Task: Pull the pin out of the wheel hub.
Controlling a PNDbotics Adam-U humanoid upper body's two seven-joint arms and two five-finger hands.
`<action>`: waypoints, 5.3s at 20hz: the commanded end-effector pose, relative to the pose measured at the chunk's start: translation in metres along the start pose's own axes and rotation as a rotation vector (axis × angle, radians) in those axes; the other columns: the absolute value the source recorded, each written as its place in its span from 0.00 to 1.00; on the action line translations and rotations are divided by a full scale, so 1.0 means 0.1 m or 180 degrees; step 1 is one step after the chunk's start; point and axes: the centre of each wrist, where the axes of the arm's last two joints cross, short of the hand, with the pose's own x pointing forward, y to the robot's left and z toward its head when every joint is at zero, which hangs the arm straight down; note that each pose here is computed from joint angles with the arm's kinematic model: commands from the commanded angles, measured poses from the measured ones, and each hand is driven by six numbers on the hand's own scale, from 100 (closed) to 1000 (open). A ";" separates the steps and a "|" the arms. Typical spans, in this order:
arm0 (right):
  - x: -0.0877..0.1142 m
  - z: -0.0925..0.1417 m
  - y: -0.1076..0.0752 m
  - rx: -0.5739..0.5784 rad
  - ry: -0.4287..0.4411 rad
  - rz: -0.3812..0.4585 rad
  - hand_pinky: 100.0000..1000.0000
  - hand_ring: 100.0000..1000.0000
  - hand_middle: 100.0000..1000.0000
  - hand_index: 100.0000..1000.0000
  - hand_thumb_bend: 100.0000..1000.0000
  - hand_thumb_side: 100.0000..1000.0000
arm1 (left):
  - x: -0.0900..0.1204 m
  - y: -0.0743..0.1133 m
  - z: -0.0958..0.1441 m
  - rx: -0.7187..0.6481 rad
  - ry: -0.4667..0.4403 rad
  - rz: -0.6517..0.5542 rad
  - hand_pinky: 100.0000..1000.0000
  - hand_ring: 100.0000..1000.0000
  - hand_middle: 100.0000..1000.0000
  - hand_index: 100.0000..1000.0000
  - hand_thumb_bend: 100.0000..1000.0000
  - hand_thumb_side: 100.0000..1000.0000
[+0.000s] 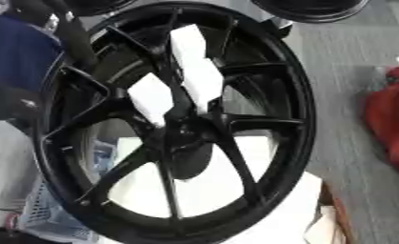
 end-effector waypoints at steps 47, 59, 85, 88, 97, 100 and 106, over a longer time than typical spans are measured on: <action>0.06 -0.07 0.00 -0.0079 -0.0151 -0.0167 0.84 0.70 0.67 0.76 0.00 0.44 | -0.36 -0.14 -0.53 -0.0222 -0.0008 0.0110 0.82 0.77 0.77 0.88 0.16 0.42; 0.03 -0.07 0.03 -0.0090 -0.0119 -0.0220 0.84 0.70 0.67 0.76 0.00 0.45 | -0.39 -0.18 -0.58 -0.0261 -0.0026 0.0096 0.75 0.63 0.58 0.80 0.00 0.28; -0.03 -0.04 0.04 -0.0106 -0.0049 -0.0204 0.84 0.70 0.67 0.76 0.00 0.45 | -0.31 0.16 0.41 0.0966 0.0227 0.0495 0.59 0.35 0.21 0.41 0.00 0.18; -0.05 -0.03 0.03 -0.0124 -0.0030 -0.0192 0.84 0.70 0.67 0.76 0.00 0.44 | -0.35 0.10 0.79 0.1379 0.0429 0.0584 0.58 0.34 0.21 0.41 0.00 0.18; -0.07 -0.01 0.00 -0.0200 -0.0018 -0.0212 0.84 0.70 0.67 0.76 0.00 0.44 | -0.75 -0.49 1.78 0.2485 0.1451 0.1150 0.60 0.34 0.22 0.43 0.00 0.25; -0.09 0.00 0.00 -0.0224 -0.0003 -0.0222 0.84 0.70 0.67 0.76 0.00 0.45 | -0.90 -0.67 2.08 0.2836 0.1796 0.1333 0.61 0.34 0.22 0.43 0.00 0.28; -0.11 0.00 0.01 -0.0239 0.0016 -0.0234 0.84 0.70 0.67 0.76 0.00 0.44 | -1.16 -0.97 2.61 0.3332 0.2613 0.1475 0.61 0.35 0.23 0.45 0.00 0.25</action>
